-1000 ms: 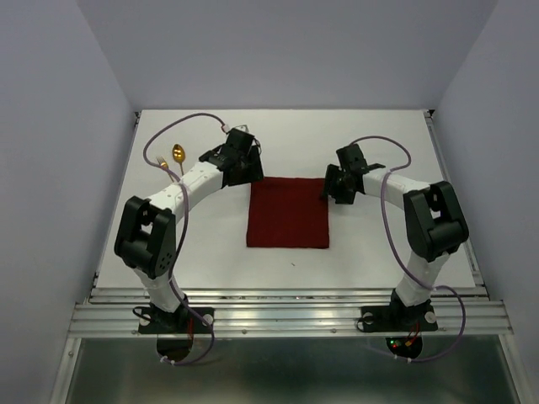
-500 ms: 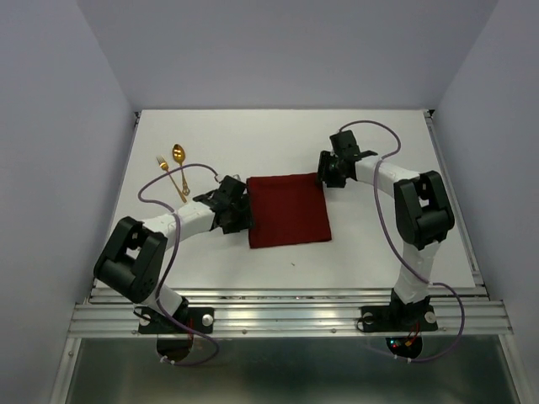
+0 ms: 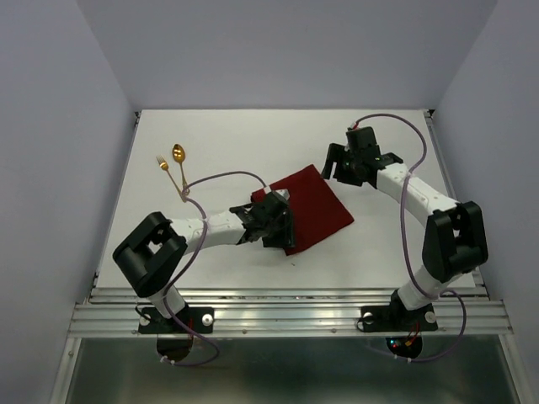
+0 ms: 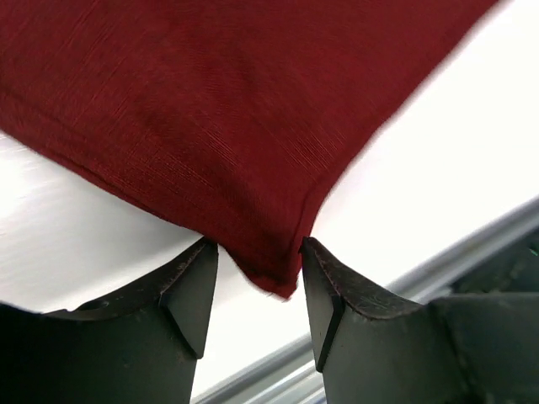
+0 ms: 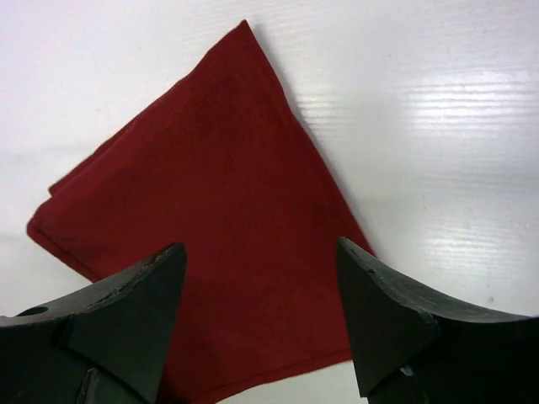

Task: Fold the napkin into a case and place the utensils inside
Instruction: Move the square folded napkin to the center of the board, then move the square-folded napkin to the center of the board.

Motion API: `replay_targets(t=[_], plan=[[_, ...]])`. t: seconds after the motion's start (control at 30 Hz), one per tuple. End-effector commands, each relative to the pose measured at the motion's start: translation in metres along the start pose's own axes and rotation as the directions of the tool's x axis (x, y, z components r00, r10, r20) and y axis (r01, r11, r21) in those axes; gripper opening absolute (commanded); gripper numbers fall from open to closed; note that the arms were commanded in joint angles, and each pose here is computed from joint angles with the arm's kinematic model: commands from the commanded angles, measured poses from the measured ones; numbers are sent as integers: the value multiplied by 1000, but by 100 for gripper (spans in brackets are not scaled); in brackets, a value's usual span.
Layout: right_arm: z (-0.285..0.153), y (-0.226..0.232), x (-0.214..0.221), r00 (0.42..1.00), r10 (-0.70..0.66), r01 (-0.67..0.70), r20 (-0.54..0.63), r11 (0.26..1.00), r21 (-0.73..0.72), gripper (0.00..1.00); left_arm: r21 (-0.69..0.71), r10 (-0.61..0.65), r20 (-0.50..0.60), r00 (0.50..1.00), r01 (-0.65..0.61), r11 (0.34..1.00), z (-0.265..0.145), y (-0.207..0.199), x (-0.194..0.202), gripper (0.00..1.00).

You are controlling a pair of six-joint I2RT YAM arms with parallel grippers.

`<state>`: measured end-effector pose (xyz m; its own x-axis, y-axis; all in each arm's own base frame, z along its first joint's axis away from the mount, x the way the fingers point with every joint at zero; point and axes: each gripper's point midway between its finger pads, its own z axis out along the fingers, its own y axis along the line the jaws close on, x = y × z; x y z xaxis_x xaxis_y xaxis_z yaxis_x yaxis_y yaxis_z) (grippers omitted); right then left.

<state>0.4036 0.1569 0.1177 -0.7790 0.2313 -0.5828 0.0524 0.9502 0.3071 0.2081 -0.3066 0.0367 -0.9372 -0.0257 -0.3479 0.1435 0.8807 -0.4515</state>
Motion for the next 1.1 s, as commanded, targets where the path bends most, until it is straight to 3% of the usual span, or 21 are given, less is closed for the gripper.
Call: replay_targets(t=[0.0,0.1,0.23,0.5,0.67,0.7,0.8,0.87,1.07], plan=[[-26,-6,7,1000,9,-9,13,1000,5,77,116,51,88,995,-61,991,-27,-47,-28,55],[-37,-11,17,1000,7,-7,8,1000,4,77,98,44,138,989,-58,993,-53,-37,-47,56],[-49,-1,33,999,15,-18,-44,997,-70,75,59,-31,223,974,18,998,-80,7,-83,56],[-43,65,86,987,-114,98,-111,985,-142,69,-59,-124,264,957,144,988,-70,62,-125,56],[-28,117,93,984,-161,147,-82,976,-158,68,-119,-204,287,936,246,962,-77,91,-135,56],[-24,124,93,984,-163,149,-75,975,-164,49,-113,-214,308,927,259,959,-85,93,-137,56],[-7,148,91,986,-146,126,-84,971,-203,14,-113,-270,378,886,333,936,-108,115,-140,55],[10,162,89,985,-140,116,-105,970,-215,6,-99,-299,425,854,372,923,-126,127,-139,55],[65,193,94,981,-118,78,-157,968,-239,2,-122,-314,461,830,410,904,-146,152,-129,55]])
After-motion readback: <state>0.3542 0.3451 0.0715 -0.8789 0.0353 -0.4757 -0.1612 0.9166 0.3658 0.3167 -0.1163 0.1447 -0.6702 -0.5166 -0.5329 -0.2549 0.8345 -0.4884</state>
